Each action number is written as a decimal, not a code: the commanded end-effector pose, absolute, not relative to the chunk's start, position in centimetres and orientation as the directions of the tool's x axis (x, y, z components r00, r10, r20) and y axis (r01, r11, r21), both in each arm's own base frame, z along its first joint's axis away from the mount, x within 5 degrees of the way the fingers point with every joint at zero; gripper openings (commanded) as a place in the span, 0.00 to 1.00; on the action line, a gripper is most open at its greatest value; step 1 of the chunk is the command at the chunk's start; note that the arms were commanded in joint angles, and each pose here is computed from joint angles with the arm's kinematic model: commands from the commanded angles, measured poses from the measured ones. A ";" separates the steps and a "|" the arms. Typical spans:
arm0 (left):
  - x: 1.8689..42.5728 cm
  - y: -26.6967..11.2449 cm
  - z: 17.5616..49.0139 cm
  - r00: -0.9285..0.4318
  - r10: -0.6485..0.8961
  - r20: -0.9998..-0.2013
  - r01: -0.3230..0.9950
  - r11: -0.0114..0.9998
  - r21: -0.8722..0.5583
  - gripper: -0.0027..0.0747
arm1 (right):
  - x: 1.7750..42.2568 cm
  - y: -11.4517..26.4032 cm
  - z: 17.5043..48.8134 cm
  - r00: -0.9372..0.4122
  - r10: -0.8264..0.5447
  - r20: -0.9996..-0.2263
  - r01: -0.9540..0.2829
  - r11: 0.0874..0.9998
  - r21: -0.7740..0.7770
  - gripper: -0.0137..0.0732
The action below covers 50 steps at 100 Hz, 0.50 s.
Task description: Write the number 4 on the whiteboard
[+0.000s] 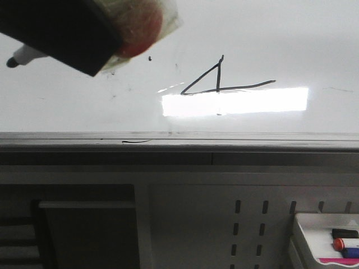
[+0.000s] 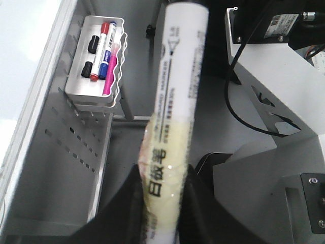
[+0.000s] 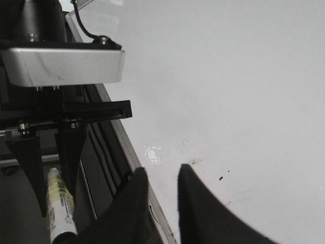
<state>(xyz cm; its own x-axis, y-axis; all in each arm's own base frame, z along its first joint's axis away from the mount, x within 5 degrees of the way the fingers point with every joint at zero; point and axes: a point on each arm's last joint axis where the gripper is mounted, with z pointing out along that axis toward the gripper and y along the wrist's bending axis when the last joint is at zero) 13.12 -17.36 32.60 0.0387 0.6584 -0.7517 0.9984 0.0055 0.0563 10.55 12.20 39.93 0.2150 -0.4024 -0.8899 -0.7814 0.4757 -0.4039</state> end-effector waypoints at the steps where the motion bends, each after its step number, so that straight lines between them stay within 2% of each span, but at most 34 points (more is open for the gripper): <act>1: 13.2 -17.4 33.3 0.010 0.608 -0.794 0.997 0.054 0.053 0.01 | 10.5 11.7 41.9 0.258 -0.325 -0.910 -0.740 0.539 -0.402 0.07; 19: 13.4 -17.2 31.4 -0.037 0.618 -0.785 0.994 0.106 0.036 0.01 | 10.5 11.7 42.0 0.255 -0.312 -0.915 -0.739 0.547 -0.392 0.08; 50: 13.8 -17.2 29.6 -0.129 0.573 -0.809 0.976 0.217 -0.002 0.01 | 10.9 11.5 43.0 0.289 -0.230 -0.929 -0.692 0.620 -0.369 0.08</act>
<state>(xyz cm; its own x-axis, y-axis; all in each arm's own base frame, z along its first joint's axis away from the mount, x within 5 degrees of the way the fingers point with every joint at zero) 13.51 -17.00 28.54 -0.0904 0.6467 -0.7574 0.9881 0.1535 0.0131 10.87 12.06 40.77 0.2275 -0.3275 -0.9171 -0.7476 0.5447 -0.3800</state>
